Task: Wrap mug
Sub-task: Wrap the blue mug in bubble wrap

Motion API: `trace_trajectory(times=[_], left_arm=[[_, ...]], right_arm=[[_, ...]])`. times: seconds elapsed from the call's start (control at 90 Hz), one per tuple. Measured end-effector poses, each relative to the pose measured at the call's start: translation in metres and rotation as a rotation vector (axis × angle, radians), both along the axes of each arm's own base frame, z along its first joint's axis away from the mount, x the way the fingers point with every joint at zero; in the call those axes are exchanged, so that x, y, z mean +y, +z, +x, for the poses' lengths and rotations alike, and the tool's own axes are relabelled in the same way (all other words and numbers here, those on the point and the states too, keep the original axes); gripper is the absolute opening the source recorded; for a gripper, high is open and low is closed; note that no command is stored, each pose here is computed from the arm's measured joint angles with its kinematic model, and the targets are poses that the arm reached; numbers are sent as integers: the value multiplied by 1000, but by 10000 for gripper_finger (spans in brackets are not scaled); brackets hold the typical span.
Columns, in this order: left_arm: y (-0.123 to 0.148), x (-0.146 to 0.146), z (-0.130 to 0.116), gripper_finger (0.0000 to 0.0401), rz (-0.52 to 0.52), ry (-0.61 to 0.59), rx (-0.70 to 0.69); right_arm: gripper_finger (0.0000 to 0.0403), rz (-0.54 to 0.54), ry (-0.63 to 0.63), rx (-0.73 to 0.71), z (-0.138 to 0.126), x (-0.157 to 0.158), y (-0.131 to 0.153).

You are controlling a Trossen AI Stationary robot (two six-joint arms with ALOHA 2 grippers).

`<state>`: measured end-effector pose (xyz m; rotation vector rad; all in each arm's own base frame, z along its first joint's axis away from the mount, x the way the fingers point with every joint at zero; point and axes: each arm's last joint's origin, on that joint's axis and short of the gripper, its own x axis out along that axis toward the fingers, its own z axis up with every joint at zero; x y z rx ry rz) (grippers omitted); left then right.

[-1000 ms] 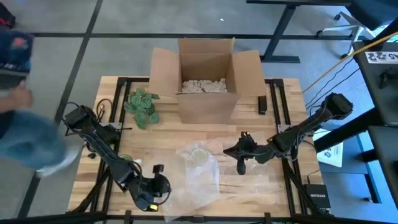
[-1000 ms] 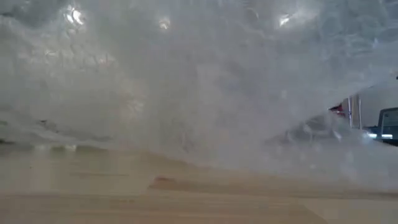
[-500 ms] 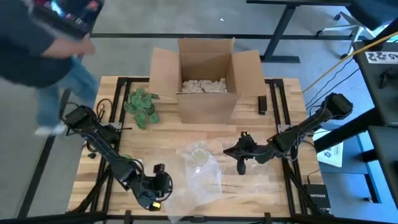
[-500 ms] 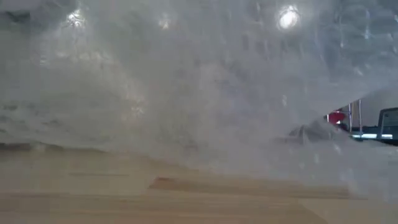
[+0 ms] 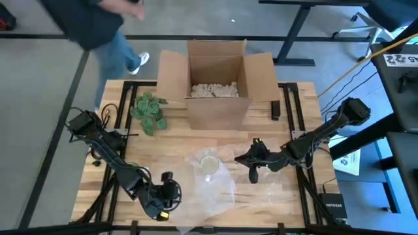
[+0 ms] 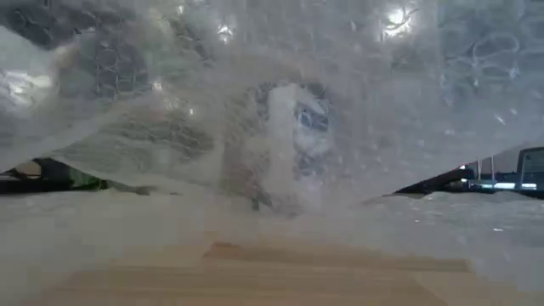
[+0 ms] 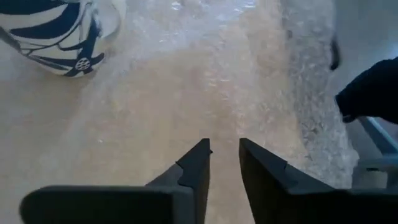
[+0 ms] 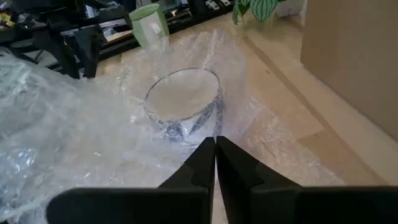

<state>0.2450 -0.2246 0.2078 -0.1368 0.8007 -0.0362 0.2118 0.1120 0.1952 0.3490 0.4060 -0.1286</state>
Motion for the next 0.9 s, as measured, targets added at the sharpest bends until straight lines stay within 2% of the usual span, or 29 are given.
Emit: trace_trajectory(times=[0.111,0.244,0.478,0.567,0.7,0.9], left_arm=[[0,6,5,7,27,-4,-3],[4,12,10,1,59,-19,-13],[39,29,15,0,92,-14,-126],[46,33,14,0,33,-17,-122],[47,25,8,0,-125,-69,-60],[23,-11,-3,0,-159,-128,-4]], right_arm=[[0,0,0,0,0,0,0],[0,0,1,1,0,0,0],[0,3,7,2,0,0,0],[0,4,9,3,0,0,0],[0,7,16,6,0,0,0],[0,-8,23,7,0,0,0]])
